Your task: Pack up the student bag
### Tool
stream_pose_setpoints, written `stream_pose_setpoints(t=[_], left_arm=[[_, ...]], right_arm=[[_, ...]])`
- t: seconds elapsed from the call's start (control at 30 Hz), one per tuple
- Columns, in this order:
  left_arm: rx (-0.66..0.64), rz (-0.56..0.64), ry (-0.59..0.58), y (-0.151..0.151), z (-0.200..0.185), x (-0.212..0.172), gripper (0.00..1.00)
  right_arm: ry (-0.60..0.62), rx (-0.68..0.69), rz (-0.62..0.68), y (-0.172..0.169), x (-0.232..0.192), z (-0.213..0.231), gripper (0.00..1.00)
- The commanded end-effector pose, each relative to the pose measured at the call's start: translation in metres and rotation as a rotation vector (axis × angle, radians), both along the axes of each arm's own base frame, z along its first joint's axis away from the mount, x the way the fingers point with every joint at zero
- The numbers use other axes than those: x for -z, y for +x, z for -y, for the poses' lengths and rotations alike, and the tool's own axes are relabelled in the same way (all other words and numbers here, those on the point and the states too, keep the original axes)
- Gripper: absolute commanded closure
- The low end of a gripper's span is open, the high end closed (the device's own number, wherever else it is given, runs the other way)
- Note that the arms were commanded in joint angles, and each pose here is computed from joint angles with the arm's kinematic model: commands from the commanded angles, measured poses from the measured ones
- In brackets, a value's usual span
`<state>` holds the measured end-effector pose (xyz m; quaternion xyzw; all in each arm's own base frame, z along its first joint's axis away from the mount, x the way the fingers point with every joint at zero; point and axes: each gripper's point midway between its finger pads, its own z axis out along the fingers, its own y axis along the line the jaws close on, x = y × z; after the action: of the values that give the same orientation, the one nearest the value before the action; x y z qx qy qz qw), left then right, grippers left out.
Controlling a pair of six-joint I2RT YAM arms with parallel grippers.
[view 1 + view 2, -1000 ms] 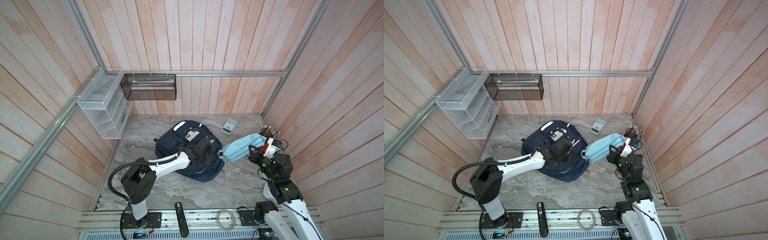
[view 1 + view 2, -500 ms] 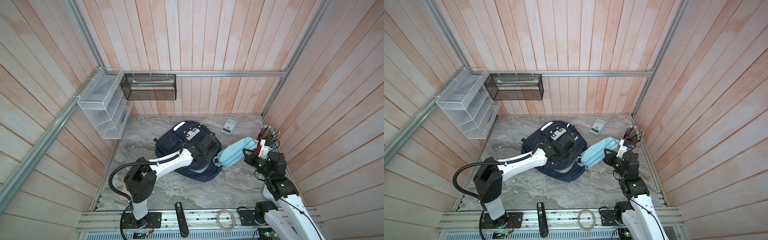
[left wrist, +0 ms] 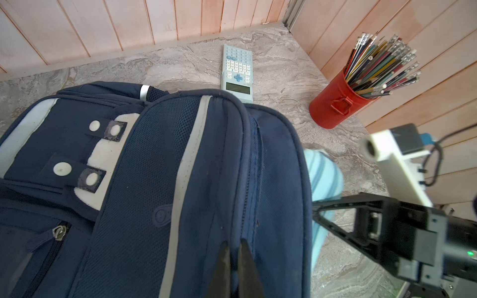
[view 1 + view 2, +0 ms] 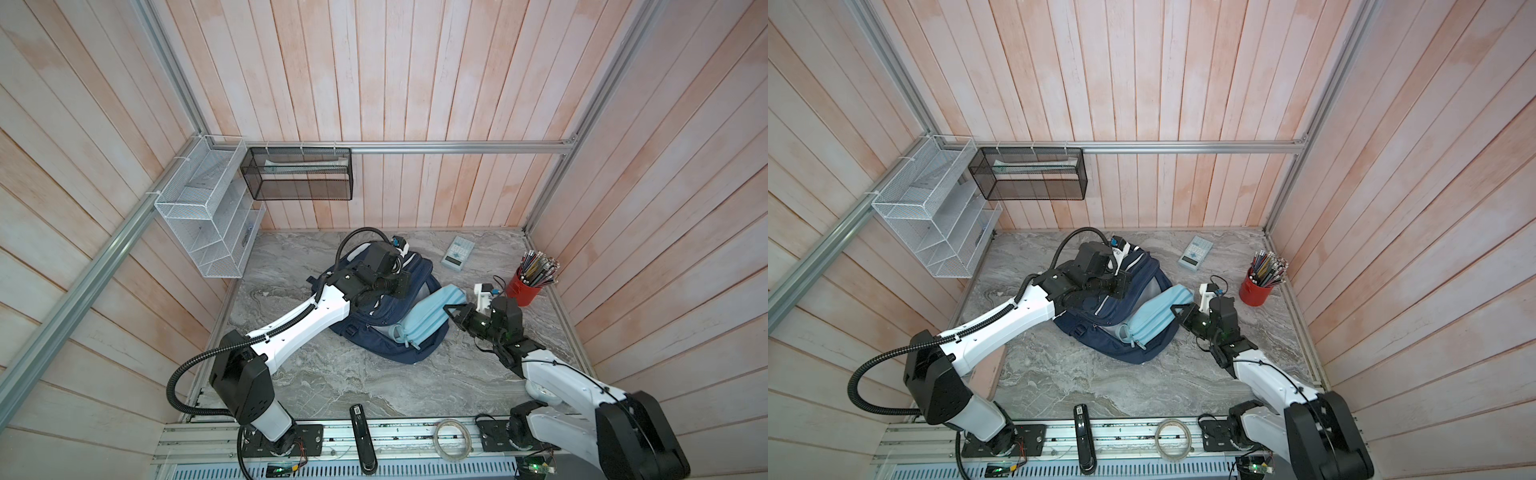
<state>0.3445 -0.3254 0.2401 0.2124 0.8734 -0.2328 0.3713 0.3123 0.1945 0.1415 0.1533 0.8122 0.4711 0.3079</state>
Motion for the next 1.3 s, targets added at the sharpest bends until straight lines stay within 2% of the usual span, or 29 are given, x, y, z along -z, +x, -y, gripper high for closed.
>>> stream_pose_setpoints(t=[0.0, 0.13, 0.2, 0.37, 0.4, 0.5, 0.57, 0.67, 0.8, 0.87, 0.97, 1.03, 1.1, 1.17, 1.2, 1.27], left_arm=[[0.060, 0.093, -0.163, -0.002, 0.022, -0.061, 1.00], [0.064, 0.085, -0.171, -0.004, 0.022, -0.064, 1.00], [0.065, 0.080, -0.175, -0.006, 0.021, -0.064, 1.00], [0.043, 0.067, -0.163, -0.005, 0.017, -0.054, 1.00], [0.037, 0.064, -0.164, -0.004, 0.016, -0.051, 1.00], [0.030, 0.050, -0.168, -0.003, 0.015, -0.039, 1.00], [0.028, 0.037, -0.169, -0.002, 0.015, -0.031, 1.00], [0.026, 0.023, -0.176, -0.001, 0.016, -0.022, 1.00], [0.023, 0.006, -0.172, -0.001, 0.016, -0.013, 1.00], [0.017, -0.002, -0.172, -0.001, 0.016, -0.006, 1.00], [-0.011, -0.022, -0.163, 0.000, 0.012, 0.010, 1.00], [-0.028, -0.044, -0.162, 0.000, 0.010, 0.023, 0.95], [-0.033, -0.063, -0.173, -0.001, 0.010, 0.032, 0.94], [-0.042, -0.072, -0.194, -0.002, 0.009, 0.036, 0.92], [-0.044, -0.075, -0.200, -0.003, 0.009, 0.037, 0.86], [-0.059, -0.085, -0.208, -0.006, 0.004, 0.040, 0.60]], right_arm=[[0.073, -0.032, 0.145, 0.042, -0.036, -0.037, 1.00], [0.165, -0.051, 0.175, 0.086, -0.029, -0.069, 1.00], [0.168, -0.063, 0.169, 0.105, -0.022, -0.090, 1.00], [0.209, -0.133, 0.149, 0.117, -0.013, -0.124, 1.00], [0.191, -0.151, 0.139, 0.116, -0.009, -0.125, 0.97], [0.097, -0.210, 0.109, 0.104, 0.003, -0.118, 0.70], [0.037, -0.207, 0.093, 0.094, 0.008, -0.101, 0.56], [-0.048, -0.193, 0.070, 0.075, 0.015, -0.072, 0.44], [-0.122, -0.194, 0.043, 0.050, 0.020, -0.042, 0.42], [-0.182, -0.163, -0.011, 0.037, 0.032, -0.021, 0.42], [-0.254, -0.139, -0.008, 0.015, 0.034, 0.001, 0.42], [-0.334, -0.131, 0.048, 0.001, 0.027, 0.008, 0.37], [-0.457, -0.092, 0.118, -0.010, 0.016, 0.015, 0.26], [-0.567, -0.077, 0.219, -0.023, 0.000, 0.019, 0.26], [-0.582, -0.068, 0.253, -0.027, -0.008, 0.020, 0.25], [-0.558, -0.056, 0.309, -0.039, -0.022, 0.023, 0.26]])
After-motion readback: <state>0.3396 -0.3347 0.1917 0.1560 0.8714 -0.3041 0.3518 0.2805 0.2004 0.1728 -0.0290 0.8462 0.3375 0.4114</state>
